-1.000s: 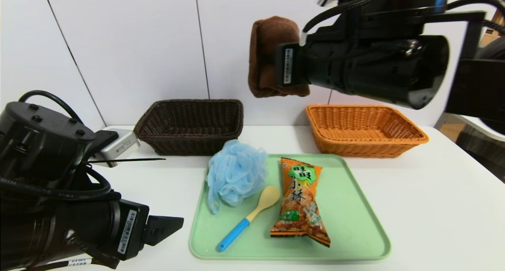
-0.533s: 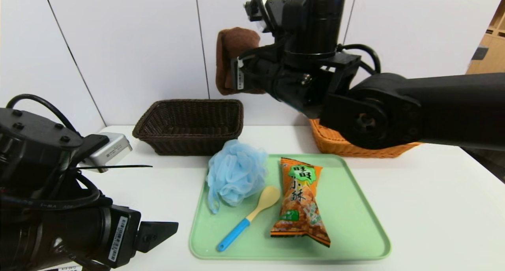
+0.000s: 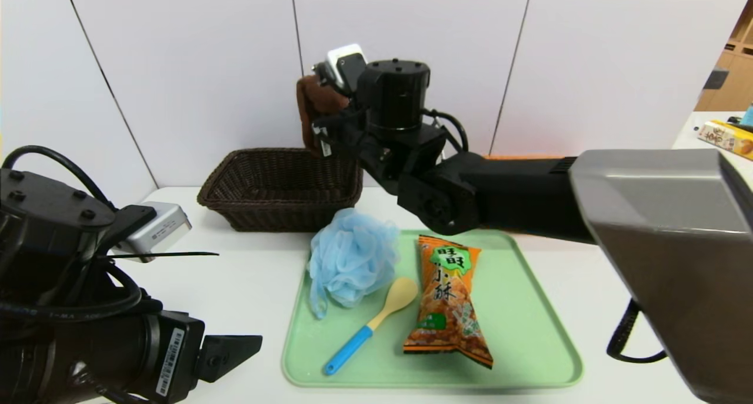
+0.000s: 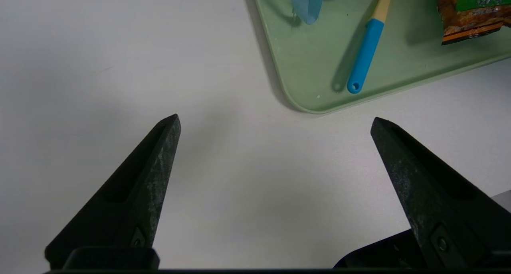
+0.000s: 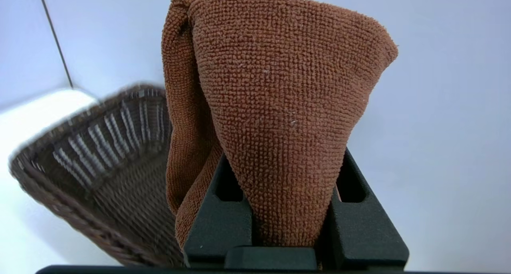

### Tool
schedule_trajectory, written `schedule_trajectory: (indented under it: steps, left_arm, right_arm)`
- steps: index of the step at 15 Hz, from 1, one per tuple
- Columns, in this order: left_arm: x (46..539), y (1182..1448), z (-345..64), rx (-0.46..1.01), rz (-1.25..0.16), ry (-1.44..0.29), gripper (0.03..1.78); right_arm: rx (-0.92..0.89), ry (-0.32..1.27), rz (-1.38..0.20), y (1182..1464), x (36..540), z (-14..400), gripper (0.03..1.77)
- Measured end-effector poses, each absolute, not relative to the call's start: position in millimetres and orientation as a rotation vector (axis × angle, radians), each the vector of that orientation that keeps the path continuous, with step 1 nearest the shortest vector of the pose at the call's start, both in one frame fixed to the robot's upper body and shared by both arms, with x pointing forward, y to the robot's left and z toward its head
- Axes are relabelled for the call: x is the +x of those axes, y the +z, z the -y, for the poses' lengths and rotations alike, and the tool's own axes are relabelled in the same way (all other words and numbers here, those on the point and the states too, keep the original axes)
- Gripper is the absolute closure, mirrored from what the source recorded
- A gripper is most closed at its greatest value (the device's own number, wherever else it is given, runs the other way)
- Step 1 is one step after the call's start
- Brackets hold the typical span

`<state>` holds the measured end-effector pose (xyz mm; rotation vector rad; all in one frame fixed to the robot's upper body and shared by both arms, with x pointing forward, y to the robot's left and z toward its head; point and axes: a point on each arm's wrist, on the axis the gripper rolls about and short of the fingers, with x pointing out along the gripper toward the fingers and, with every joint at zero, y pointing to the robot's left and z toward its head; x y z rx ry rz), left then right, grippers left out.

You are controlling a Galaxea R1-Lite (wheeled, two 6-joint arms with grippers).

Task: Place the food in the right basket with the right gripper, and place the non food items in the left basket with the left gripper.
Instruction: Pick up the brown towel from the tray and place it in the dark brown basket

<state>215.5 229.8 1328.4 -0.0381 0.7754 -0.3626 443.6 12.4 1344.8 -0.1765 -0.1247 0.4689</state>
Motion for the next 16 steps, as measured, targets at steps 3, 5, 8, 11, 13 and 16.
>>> schedule_trajectory:
  steps: [3,5,8,11,13,16]
  left_arm:
    - [216.0,1327.5,-229.2,-0.046,-0.756,-0.375,0.12]
    - [214.9,1325.8,-230.2,-0.042,-0.759,-0.376,0.12]
    - [213.2,1323.5,-231.7,-0.039,-0.764,-0.374,0.12]
    - [210.5,1321.7,-234.1,-0.04,-0.765,-0.373,0.12]
    - [208.5,1320.6,-235.8,-0.039,-0.766,-0.372,0.12]
    - [207.1,1320.5,-237.2,-0.042,-0.763,-0.372,0.12]
  right_arm:
    - [-0.219,0.478,0.073,1312.1,453.9,-23.1,1.36]
    - [-0.233,0.476,0.051,1301.6,456.1,-26.4,1.36]
    - [-0.251,0.476,0.041,1293.5,455.3,-31.5,1.35]
    - [-0.26,0.474,0.038,1290.6,455.1,-32.9,0.93]
    - [-0.263,0.483,0.041,1292.5,450.9,-35.8,0.74]
    - [-0.268,0.49,0.054,1298.4,445.9,-37.6,0.53]
